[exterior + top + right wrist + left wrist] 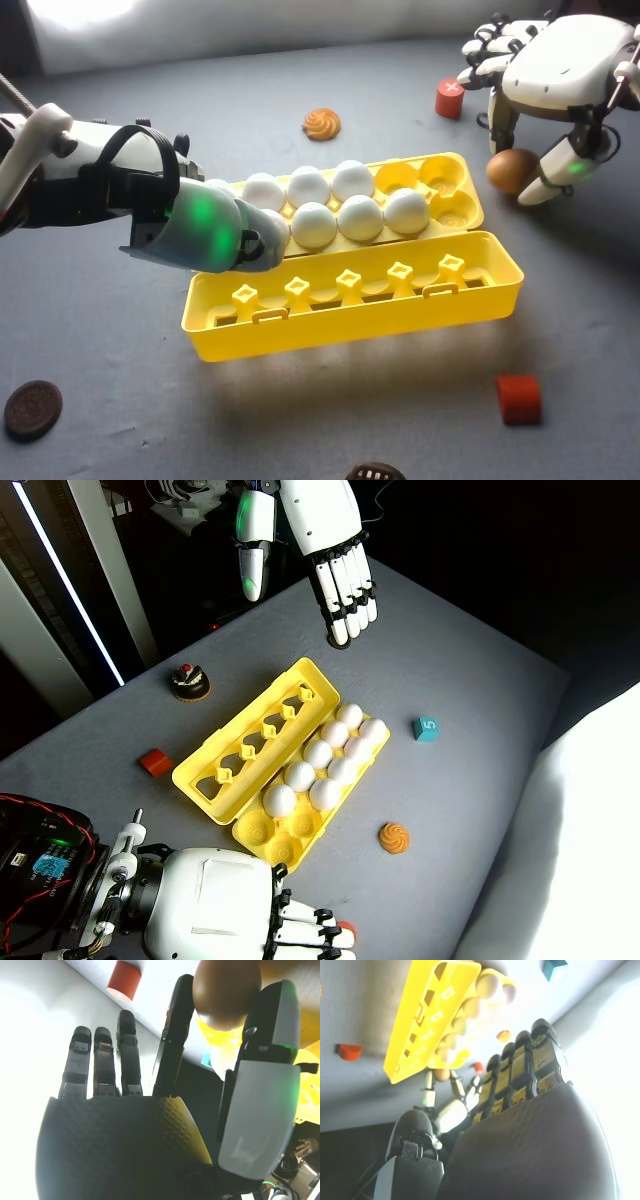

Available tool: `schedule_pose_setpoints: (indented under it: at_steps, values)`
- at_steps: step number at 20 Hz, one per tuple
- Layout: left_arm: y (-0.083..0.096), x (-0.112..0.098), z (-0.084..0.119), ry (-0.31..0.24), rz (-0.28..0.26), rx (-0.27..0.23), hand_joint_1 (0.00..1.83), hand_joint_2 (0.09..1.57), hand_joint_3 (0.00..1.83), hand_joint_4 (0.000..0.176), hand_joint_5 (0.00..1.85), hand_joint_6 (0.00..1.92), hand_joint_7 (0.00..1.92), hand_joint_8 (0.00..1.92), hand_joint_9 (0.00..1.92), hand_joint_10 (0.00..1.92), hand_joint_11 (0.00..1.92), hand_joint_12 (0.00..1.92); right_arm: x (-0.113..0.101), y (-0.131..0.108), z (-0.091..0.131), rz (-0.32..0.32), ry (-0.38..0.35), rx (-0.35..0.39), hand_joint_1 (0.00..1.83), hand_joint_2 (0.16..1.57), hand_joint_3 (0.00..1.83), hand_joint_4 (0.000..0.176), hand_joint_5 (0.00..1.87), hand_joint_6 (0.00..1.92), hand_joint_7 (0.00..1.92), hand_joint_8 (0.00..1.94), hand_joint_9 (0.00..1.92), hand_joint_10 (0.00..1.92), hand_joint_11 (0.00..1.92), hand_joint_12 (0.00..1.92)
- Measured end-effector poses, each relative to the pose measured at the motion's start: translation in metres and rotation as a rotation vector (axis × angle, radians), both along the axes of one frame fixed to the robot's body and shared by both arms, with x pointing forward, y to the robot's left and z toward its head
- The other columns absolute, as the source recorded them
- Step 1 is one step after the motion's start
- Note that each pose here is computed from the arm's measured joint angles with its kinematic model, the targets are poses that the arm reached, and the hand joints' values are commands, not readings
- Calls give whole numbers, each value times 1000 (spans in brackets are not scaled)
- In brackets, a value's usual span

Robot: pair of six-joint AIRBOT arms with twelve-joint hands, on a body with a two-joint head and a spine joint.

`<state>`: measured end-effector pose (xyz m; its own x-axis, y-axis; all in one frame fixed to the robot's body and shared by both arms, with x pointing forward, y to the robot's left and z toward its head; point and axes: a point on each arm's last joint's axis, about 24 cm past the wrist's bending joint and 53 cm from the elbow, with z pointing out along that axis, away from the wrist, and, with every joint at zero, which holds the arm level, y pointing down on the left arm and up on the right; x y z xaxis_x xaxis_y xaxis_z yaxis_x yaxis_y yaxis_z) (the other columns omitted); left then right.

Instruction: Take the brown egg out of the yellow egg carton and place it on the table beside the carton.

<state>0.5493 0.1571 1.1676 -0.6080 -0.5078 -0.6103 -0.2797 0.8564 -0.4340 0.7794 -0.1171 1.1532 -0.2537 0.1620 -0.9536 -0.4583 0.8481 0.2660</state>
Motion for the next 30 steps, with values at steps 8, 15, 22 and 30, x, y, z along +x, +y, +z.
schedule_pose_setpoints:
  at_steps: [8, 15, 22, 30]
  values:
    - [0, 0, 0, -1, 0, -1, 0, 1221, 0, 0, 3, 0, 0, 0, 0, 0, 0, 0, 1, -1, 4, -3, 4, 1, 825, 755, 0, 153, 1009, 14, 284, 11, 0, 0, 0, 0]
    - [0, 1, 1, -7, 2, 1, 0, 1244, 6, 0, 52, 16, 28, 9, 0, 0, 0, 0, -11, -2, 30, 11, -16, 33, 686, 805, 16, 167, 927, 1, 264, 12, 0, 0, 0, 0]
    - [1, 2, 2, -11, 3, 3, 0, 1242, 4, 0, 60, 8, 44, 9, 1, 0, 0, 0, -82, -27, 56, 48, 7, 42, 627, 827, 14, 170, 892, 6, 209, 19, 0, 0, 0, 0]
    - [1, 2, 2, -13, 2, 4, 0, 1241, 3, 0, 67, 5, 42, 3, 3, 0, 0, 0, -158, -62, 45, -14, 149, 112, 441, 850, 16, 176, 860, 6, 13, 4, 0, 0, 0, 0]
